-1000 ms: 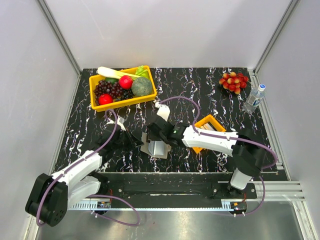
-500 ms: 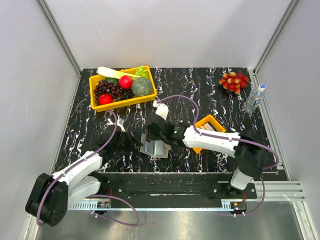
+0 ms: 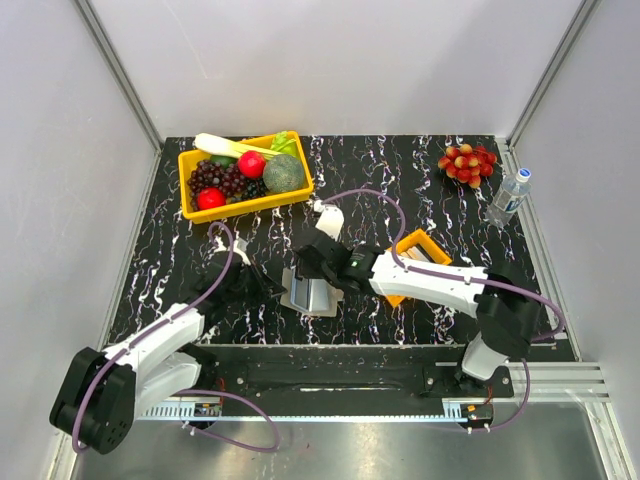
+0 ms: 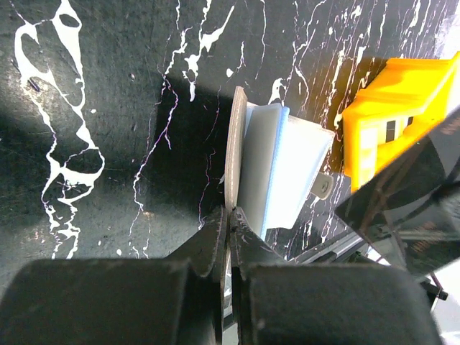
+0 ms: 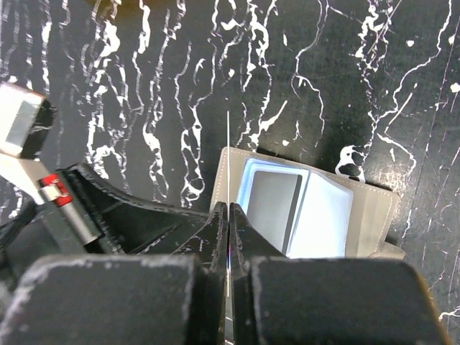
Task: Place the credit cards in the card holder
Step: Turn over the card slot in the card holder.
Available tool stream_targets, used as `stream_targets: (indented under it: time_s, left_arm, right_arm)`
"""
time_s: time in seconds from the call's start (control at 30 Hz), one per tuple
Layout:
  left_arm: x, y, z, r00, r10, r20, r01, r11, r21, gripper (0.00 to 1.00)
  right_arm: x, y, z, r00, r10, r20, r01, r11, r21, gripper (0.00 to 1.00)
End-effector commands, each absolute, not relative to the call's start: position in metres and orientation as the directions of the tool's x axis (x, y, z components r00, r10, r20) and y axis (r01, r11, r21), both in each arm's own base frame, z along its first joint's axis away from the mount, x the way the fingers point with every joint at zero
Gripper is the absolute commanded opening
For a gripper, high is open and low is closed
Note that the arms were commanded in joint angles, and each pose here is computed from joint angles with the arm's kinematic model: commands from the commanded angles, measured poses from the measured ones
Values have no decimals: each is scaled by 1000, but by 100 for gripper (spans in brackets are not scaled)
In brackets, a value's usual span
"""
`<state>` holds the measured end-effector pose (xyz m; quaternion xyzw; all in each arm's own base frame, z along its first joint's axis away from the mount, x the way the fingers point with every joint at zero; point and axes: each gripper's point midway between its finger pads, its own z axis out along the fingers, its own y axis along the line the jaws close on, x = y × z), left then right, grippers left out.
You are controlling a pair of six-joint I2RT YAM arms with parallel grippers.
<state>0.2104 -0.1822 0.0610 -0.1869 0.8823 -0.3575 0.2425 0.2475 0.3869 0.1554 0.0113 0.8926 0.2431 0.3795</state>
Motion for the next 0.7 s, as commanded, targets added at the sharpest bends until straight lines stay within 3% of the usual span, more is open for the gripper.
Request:
stream_targets:
  time_s: [0.0,0.67]
  left_arm:
    - [217,-184,70,-786,-530,-318,-137,652,-746,0]
    - [216,-185,72,-786,-530,-318,-132,647,-751,0]
  right_arm:
    - [243,396,146,-729,205,-653,-150,883,445,0]
    - [240,409,130,-755,178,-631,-161,882,442,0]
